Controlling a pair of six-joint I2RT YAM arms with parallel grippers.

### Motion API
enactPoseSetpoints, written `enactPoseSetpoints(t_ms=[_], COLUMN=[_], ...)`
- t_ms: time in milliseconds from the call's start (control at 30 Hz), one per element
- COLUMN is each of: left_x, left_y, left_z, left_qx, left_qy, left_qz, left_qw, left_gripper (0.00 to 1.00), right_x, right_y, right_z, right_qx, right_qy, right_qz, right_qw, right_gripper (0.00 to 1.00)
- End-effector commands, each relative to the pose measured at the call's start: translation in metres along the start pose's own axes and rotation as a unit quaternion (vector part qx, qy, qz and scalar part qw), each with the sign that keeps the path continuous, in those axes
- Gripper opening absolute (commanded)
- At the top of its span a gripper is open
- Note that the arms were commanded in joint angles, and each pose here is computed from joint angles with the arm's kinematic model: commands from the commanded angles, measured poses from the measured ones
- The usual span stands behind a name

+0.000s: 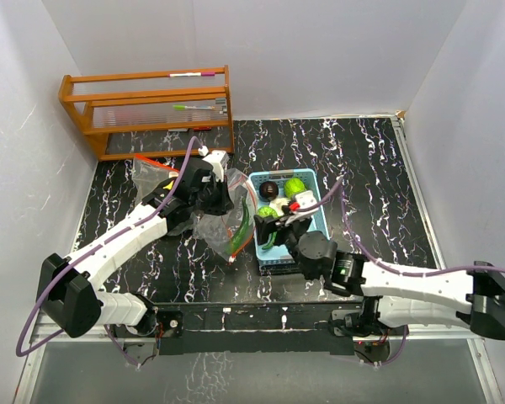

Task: Place the food in the zip-top bag and seal the zipper
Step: Place the fake vegetable in the zipper food storage bag, then pick up the fake vegetable from the bin.

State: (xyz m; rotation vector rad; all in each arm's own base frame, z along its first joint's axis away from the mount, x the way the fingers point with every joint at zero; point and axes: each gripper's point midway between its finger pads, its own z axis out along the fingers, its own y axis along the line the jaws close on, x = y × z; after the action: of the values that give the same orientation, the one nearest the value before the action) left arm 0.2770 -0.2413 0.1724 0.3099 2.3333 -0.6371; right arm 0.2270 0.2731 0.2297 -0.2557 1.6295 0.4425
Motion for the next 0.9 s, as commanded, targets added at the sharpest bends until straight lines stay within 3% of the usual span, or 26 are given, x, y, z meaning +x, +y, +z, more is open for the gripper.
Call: enactPoseSetpoints(t_ms=[0,133,267,600,867], left_x=[-0.007,-0.007,-0.005,-0.007,-0.008], left_y=[0.005,0.006,0.004,0.004,0.005], left_z=[-0.011,-0.009,-0.007,-0.01,-0.013], left_qx=[-0.011,-0.012,-0.005,-0.003,-0.003], left_qy=[-0.015,-0.015,-0.013,-0.019,-0.023], left_qz=[0.009,0.01,0.007,0.006,0.008], left_qw=[1.0,1.0,1.0,1.0,1.0], left_gripper=[0.0,0.0,0.0,0.0,0.0], right_x=[-0.024,0.006,0.035,0.08,0.117], right_y=[-0.033,-0.082,-0.116,-0.109,-0.123], right_z=[-0.01,0.006,0.026,0.062,0.079], right_qx=[0.072,0.116,0.095,0.067,0.125], right_qy=[-0.005,0.095,0.175,0.261,0.3], right_qz=[0.02,0.037,0.052,0.056,0.054], right_qw=[0.997,0.988,0.979,0.961,0.944], right_gripper=[0.8,0.75,0.72,0.72,0.72])
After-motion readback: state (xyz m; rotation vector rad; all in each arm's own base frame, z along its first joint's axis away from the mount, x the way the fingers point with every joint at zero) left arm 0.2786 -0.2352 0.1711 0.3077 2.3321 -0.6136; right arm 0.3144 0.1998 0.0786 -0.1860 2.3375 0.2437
